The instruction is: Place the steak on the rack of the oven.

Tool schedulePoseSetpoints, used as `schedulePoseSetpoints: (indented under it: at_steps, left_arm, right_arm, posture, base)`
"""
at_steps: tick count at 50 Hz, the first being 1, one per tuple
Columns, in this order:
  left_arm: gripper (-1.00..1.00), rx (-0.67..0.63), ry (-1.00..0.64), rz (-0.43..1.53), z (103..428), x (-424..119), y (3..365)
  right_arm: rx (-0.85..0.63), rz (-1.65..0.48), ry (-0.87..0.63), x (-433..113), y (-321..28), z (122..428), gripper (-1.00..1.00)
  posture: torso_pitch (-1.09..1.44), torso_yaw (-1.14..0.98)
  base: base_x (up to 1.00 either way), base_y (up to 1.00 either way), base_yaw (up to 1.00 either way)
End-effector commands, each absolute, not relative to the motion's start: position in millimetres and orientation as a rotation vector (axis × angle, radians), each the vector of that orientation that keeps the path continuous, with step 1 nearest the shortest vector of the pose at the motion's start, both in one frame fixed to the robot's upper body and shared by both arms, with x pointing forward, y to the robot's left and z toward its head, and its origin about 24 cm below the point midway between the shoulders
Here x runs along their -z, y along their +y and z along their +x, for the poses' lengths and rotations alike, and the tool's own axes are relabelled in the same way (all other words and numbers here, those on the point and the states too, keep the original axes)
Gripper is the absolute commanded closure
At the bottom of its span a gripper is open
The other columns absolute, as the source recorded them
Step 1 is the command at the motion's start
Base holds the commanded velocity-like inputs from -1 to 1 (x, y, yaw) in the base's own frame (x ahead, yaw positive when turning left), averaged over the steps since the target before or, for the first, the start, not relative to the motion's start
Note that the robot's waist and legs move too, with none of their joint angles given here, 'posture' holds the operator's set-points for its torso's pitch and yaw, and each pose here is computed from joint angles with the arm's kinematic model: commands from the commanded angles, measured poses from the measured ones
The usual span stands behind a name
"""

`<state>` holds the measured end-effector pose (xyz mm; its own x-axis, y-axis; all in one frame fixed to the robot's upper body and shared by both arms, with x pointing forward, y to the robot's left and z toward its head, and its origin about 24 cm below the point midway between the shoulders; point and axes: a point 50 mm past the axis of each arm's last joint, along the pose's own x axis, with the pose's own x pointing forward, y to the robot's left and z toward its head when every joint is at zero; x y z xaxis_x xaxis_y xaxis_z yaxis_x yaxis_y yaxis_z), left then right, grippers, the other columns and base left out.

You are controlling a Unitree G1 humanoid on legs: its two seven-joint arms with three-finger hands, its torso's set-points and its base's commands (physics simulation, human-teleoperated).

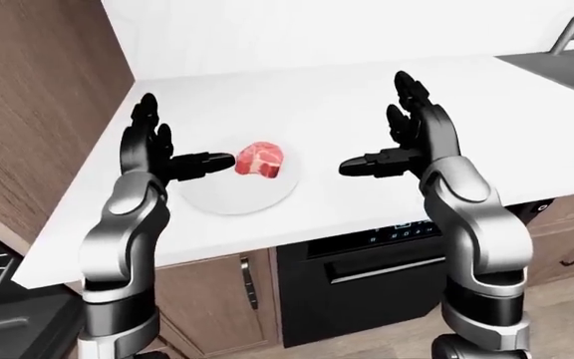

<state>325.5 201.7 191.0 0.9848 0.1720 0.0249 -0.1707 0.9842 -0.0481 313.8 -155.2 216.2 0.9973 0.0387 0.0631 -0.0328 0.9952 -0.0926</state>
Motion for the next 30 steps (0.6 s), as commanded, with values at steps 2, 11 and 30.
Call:
schedulePoseSetpoints:
  at_steps: [2,11,30]
  left_arm:
    - [-1.0,-0.169,-0.128,-0.043,324,-211,202]
    - [-1.0,-0.168,-0.124,-0.043,322,-210,203]
    - [-1.0,-0.175,-0.12,-0.047,323,-206,206]
  right_arm:
    - [-0.035,-0.126,-0.157,-234,-154,310,-1.0]
    - [-0.037,-0.115,-0.164,-238,-153,313,-1.0]
    - [-0.067,-0.134,-0.147,-243,-140,327,-1.0]
  posture:
    - [0.0,0.0]
    - [0.0,0.0]
    - [0.0,0.0]
  base:
    - [0.0,0.0,0.0]
    - [0.0,0.0,0.78]
    - [0.0,0.0,0.05]
